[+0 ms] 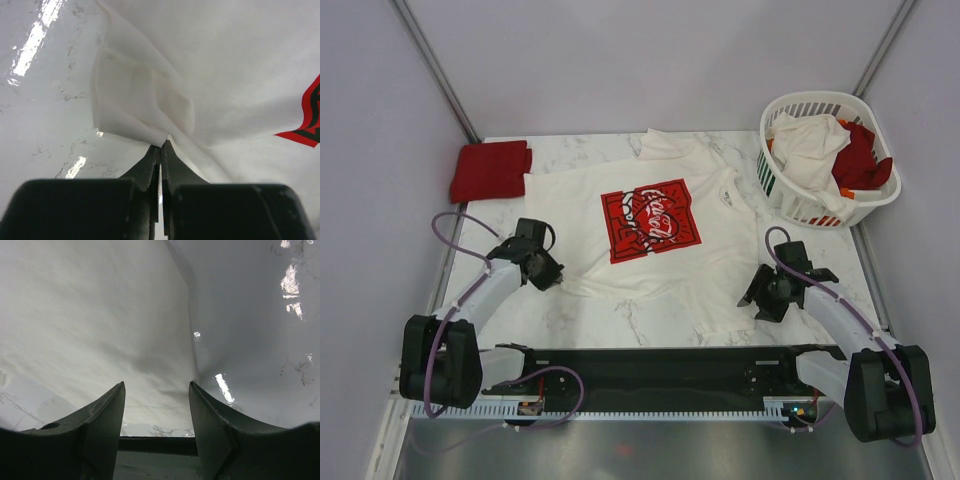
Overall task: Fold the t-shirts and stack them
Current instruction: Fold the tshirt
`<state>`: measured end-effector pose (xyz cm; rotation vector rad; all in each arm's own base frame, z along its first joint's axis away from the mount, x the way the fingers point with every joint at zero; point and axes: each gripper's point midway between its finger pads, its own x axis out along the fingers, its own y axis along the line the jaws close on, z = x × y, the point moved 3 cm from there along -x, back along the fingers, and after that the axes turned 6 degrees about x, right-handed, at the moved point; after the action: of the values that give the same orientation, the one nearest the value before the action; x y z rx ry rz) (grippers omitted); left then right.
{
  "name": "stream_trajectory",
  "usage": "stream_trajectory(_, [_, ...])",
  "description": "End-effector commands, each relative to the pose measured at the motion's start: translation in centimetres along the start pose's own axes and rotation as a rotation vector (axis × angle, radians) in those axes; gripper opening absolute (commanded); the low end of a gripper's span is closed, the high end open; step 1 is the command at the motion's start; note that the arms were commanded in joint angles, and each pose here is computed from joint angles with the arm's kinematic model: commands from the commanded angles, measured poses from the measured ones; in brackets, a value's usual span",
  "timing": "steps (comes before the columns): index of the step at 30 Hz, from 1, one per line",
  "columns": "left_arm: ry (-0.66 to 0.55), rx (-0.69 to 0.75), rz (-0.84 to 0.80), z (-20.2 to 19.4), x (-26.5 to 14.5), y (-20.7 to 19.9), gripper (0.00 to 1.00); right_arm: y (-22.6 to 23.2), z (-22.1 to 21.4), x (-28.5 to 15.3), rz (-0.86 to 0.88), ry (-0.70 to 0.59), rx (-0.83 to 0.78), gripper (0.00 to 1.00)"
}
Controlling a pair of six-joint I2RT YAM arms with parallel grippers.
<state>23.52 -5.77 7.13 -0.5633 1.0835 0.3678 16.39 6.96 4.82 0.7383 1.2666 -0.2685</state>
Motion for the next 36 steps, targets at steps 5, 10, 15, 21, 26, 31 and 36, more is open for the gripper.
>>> stream_trajectory(5, [-0.035,0.017,-0.022,0.3,-0.5,0.4,0.02,-0.1,1.6,-0.7,-0.044,-0.072,-0.023,0.62])
stream_trajectory(10, [-0.037,0.017,-0.018,0.2,-0.6,0.9,0.02,0.9,3.1,-2.7,-0.020,-0.165,-0.030,0.62])
stream_trajectory(15, [-0.036,0.013,-0.018,0.3,-0.6,0.9,0.02,0.4,2.5,-2.3,-0.040,-0.137,-0.029,0.58])
stream_trajectory(21, [-0.025,0.010,-0.018,0.4,-0.5,0.7,0.02,-0.6,1.0,-1.3,-0.058,-0.081,-0.004,0.56])
stream_trajectory(26, [-0.020,0.011,-0.018,0.4,-0.4,0.6,0.02,-2.0,-0.8,0.8,-0.073,0.005,0.029,0.55])
stream_trajectory(31, [-0.024,0.014,-0.013,0.4,-0.3,0.7,0.02,-1.4,-0.4,1.2,-0.048,0.002,0.016,0.47])
stream_trajectory(36, [-0.025,0.020,-0.068,0.7,-1.3,-0.3,0.02,2.0,1.3,-0.3,0.074,-0.035,-0.017,0.00])
